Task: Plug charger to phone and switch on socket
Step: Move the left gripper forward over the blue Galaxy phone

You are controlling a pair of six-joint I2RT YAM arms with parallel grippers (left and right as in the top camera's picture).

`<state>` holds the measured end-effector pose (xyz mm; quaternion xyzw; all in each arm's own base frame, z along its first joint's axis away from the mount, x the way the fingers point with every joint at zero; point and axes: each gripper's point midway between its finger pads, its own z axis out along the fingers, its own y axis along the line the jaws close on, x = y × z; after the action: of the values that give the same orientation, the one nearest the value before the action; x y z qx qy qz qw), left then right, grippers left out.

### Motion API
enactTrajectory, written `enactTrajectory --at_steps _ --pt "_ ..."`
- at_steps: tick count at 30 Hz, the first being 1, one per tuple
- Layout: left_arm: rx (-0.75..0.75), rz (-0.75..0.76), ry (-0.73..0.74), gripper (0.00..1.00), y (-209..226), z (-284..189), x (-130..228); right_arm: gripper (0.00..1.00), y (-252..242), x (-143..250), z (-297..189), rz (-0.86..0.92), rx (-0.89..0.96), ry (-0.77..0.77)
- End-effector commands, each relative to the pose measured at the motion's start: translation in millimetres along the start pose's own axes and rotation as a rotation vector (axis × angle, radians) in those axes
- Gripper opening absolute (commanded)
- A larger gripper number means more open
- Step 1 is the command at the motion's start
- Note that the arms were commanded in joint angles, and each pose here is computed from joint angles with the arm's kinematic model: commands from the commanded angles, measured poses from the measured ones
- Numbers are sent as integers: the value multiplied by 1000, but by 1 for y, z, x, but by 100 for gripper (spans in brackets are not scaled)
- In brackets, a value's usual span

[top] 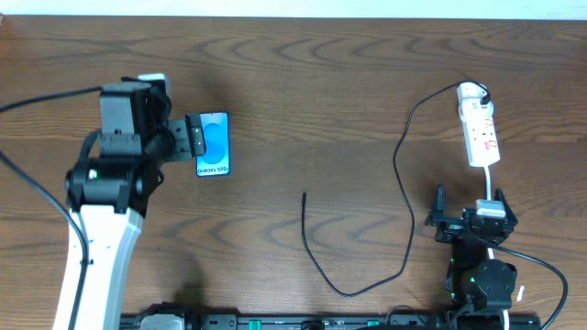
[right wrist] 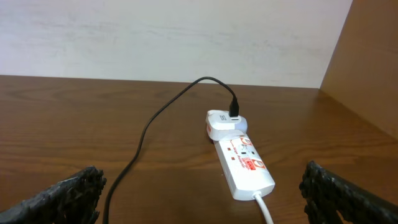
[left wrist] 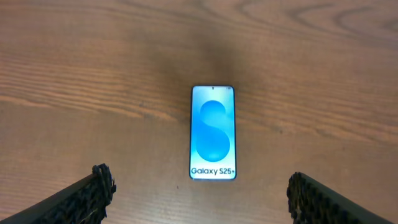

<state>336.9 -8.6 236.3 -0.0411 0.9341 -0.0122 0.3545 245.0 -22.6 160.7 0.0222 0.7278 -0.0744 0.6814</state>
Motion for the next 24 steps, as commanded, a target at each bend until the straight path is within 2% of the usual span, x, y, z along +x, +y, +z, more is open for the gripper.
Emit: enactTrajectory --at_steps 1,8,15,24 --pt "-7 19 28 91 -1 4 -10 99 -1 0 0 12 6 -2" --pt "-23 27 174 91 -2 26 -3 99 -1 0 0 12 6 -2" --pt "-38 32 314 91 0 46 19 99 -1 0 0 12 6 -2" --pt "-45 34 371 91 2 53 31 99 -1 0 0 12 6 -2"
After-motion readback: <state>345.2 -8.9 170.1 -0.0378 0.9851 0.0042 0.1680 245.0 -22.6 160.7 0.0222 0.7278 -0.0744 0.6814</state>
